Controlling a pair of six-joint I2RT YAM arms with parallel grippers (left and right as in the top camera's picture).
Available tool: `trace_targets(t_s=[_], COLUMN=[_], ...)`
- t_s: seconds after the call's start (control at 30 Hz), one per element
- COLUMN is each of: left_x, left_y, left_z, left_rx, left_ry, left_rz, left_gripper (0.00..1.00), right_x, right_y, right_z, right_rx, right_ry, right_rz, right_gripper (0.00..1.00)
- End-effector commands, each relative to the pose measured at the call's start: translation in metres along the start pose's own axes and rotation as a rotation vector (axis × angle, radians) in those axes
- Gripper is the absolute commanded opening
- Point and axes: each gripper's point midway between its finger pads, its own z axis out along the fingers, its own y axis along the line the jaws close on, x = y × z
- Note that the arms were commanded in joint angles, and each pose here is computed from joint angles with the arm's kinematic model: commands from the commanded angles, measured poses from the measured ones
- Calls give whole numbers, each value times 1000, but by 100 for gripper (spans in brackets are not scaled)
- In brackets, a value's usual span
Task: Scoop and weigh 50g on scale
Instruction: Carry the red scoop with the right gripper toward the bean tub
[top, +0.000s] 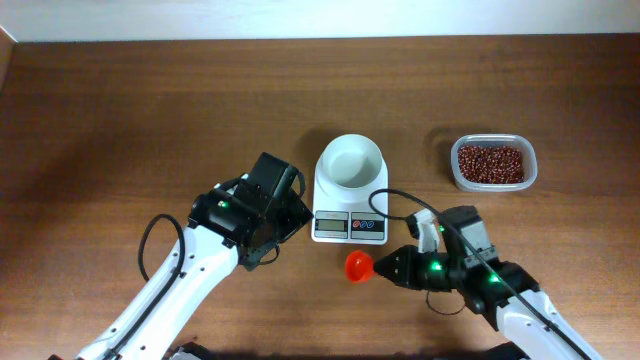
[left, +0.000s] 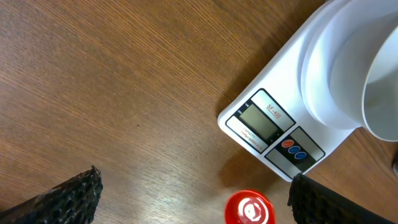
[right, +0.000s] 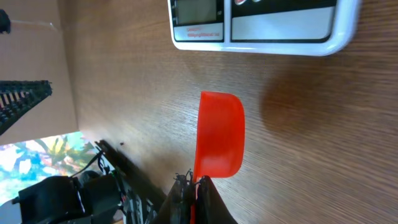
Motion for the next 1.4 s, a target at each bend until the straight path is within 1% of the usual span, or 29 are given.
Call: trace_targets(t_s=[0.0, 0.13, 0.4, 0.47, 0.7, 0.83, 1.03, 1.13, 1.23, 1.37], left_x=[-4, -4, -4, -4, -4, -4, -4, -4, -4, -3], left_y=[0, -1, -1, -1, -1, 0, 0, 0, 0, 2], left_z=[1, 1, 1, 1, 1, 1, 1, 1, 1, 1], left_rx=[-4, -1, -1, -1, -2, -5, -5, -5, -5, -15], left_ry=[-19, -20, -19, -19, -19, -17, -18, -17, -17, -13], left_rz=[19, 19, 19, 19, 19, 19, 19, 19, 19, 19], left_gripper=[99, 99, 99, 99, 99, 99, 99, 99, 99, 99], right_x=[-9, -10, -10, -11, -30, -36, -40, -50, -57, -59], right_y=[6, 12, 38, 46, 89, 98, 98, 93, 92, 103], right_z=[-17, -32, -54, -61, -87, -93, -96, -103, -110, -123], right_rx=[-27, -48, -122, -146, -299, -330, -339, -356, -381, -447], right_ry=[-53, -97, -187, -217, -353, -386, -395, -417, -437, -440], right_rz=[-50, -53, -155, -155, -180, -208, -150, -15, 59, 13], right_gripper=[4, 4, 4, 4, 4, 4, 4, 4, 4, 4])
